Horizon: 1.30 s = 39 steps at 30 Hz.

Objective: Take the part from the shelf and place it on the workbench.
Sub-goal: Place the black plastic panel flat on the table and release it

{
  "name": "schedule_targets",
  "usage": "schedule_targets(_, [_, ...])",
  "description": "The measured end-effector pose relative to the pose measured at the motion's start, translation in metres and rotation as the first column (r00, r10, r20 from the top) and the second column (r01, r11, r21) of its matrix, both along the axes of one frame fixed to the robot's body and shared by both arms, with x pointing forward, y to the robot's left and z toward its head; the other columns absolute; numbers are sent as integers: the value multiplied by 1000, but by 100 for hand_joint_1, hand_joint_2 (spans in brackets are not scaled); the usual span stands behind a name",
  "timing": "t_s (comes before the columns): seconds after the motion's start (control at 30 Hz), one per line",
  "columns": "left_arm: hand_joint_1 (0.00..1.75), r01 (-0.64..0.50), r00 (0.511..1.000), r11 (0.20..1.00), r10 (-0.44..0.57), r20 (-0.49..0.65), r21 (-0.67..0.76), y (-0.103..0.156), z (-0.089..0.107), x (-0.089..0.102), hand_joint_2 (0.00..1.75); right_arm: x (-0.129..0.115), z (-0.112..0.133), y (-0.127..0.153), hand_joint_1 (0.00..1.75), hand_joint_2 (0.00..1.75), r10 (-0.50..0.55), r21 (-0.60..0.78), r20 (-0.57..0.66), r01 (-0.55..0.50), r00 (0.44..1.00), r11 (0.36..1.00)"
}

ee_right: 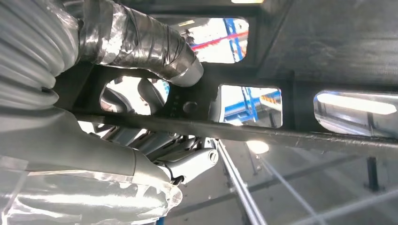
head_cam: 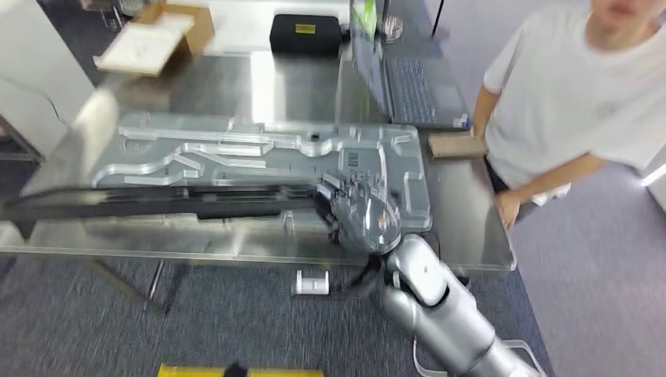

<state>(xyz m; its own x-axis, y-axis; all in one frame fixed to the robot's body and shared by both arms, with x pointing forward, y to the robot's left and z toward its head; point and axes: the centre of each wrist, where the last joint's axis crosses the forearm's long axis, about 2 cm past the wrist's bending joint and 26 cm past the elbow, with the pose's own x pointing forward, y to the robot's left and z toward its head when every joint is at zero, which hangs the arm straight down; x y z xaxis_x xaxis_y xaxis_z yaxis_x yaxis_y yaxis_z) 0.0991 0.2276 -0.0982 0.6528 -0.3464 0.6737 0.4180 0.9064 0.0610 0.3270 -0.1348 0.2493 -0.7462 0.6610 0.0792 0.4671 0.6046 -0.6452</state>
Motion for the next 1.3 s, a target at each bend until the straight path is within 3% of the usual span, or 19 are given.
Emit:
schedule_targets(0.33, [0, 8, 1000, 1000, -8, 0, -6, -1, 0, 0, 0, 7, -1, -10, 175, 175, -42, -88, 41, 45, 998, 995])
schedule_targets(0.53, [0, 13, 1000, 999, -13, 1, -38, -18, 3, 0, 0, 12, 5, -12, 175, 175, -45, -99, 56, 50, 997, 994])
schedule_targets(0.77, [0, 2, 1000, 1000, -2, 8, -25, -15, 3, 3, 0, 14, 6, -13, 175, 175, -48, -110, 52, 54, 997, 992])
schedule_targets(1.13, [0, -17, 1000, 1000, 17, 18, -24, -15, 2, 0, 0, 19, -2, -17, 175, 175, -85, -118, -41, 80, 995, 990])
schedule_targets(1.3, [0, -26, 999, 999, 27, 33, -31, -14, 3, 4, 0, 23, -5, -23, 175, 175, -74, -60, -148, 65, 986, 996])
